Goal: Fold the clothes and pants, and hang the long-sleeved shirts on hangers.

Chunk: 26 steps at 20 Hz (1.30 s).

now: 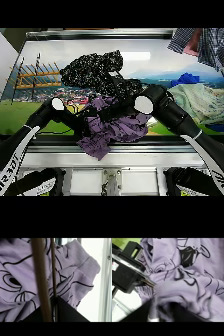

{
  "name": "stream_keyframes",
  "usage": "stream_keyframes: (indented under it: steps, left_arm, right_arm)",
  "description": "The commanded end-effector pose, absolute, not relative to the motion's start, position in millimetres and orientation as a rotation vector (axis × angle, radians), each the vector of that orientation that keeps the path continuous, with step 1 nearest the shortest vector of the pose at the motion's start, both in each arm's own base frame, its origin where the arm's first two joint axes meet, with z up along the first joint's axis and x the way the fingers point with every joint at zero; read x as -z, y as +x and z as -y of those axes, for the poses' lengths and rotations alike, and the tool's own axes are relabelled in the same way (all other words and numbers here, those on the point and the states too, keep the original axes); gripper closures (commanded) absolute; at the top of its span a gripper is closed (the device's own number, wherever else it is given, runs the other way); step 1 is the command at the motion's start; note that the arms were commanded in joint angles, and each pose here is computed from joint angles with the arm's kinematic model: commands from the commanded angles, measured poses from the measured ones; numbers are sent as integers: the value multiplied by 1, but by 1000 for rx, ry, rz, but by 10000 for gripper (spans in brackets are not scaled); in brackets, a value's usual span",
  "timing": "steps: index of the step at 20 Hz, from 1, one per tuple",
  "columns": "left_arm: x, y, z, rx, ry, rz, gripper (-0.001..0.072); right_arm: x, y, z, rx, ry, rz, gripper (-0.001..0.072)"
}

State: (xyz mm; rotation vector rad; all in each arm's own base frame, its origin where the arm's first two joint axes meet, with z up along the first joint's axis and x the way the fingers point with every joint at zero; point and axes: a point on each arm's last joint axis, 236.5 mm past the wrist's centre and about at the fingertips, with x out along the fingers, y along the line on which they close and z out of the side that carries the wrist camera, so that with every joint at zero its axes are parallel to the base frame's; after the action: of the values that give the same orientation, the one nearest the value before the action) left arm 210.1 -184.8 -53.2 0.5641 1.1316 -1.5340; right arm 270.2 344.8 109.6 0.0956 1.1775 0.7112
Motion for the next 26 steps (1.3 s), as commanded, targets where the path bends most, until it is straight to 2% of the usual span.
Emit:
stream_keyframes:
  steps: [1, 5, 9, 12, 19, 23, 26]
  left_arm:
    - [53, 210, 185, 1537, 566, -1132, 694]
    - [53, 209, 185, 1539, 565, -1133, 694]
    - [53, 209, 184, 1539, 566, -1133, 694]
    - [53, 209, 184, 1539, 566, -1133, 694]
    - [53, 209, 184, 1539, 567, -1134, 694]
    - [53, 209, 184, 1539, 567, -1135, 694]
    - [53, 209, 184, 1539, 567, -1134, 694]
  right_arm:
    - [-110, 271, -344, -715, 81, -1171, 149]
    - [-127, 264, -333, -779, 9, -1158, 148]
    - [-143, 256, -286, -803, -107, -1237, 145]
    - [-149, 253, -271, -972, -166, -1229, 145]
    - [-160, 296, -255, -954, -137, -1088, 146]
    - [-158, 297, -235, -1134, -369, -961, 147]
    - [-161, 295, -211, -1270, -222, -916, 146]
